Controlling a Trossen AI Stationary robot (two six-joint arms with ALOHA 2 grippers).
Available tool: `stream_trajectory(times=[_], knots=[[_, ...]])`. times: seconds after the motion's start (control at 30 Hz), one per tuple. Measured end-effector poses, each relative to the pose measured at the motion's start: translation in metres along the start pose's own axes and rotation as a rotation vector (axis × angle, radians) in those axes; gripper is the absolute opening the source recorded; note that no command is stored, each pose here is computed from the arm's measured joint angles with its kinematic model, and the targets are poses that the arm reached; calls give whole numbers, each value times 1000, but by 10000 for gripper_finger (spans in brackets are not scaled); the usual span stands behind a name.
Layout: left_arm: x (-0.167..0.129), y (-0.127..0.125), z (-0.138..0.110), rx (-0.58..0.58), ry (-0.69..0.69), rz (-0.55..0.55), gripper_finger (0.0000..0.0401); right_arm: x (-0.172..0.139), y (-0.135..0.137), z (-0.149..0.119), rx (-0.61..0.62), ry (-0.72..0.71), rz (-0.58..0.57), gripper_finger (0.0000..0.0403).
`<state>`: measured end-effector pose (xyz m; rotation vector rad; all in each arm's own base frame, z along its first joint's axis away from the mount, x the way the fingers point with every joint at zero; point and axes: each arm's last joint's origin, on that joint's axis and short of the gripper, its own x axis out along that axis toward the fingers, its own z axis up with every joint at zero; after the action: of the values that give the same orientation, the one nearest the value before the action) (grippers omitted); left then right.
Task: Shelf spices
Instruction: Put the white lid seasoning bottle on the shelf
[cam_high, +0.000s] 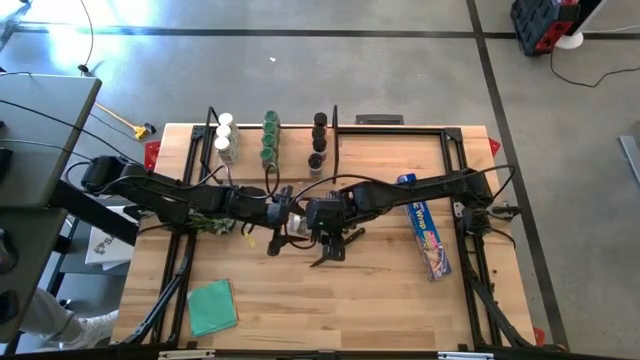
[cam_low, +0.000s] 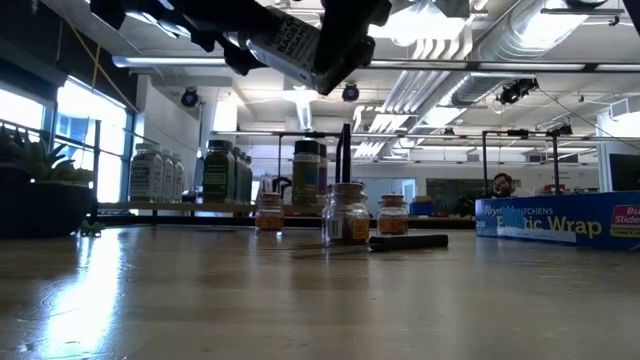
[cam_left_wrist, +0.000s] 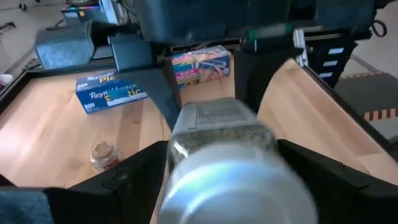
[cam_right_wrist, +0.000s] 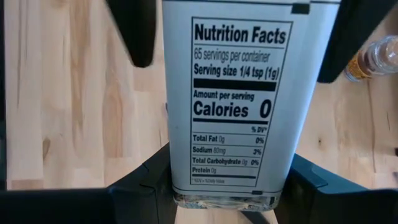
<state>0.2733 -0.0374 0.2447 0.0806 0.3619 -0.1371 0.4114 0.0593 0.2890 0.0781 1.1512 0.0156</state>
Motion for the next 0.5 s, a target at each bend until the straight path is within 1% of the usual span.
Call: stream_trajectory(times=[0.2,0.33,0.43,0.5], knots=[[1,0,2,-68,-2,-15,294,2,0,-3,-1,32,-6,177],[1,3,-1,-92,22,-15,289,4,0,-2,-4,33,-2,177],[1,4,-2,-104,32,-13,268,4,0,-2,-6,29,-1,177],[1,4,-3,-104,40,-12,245,4,0,-1,-9,22,0,177]])
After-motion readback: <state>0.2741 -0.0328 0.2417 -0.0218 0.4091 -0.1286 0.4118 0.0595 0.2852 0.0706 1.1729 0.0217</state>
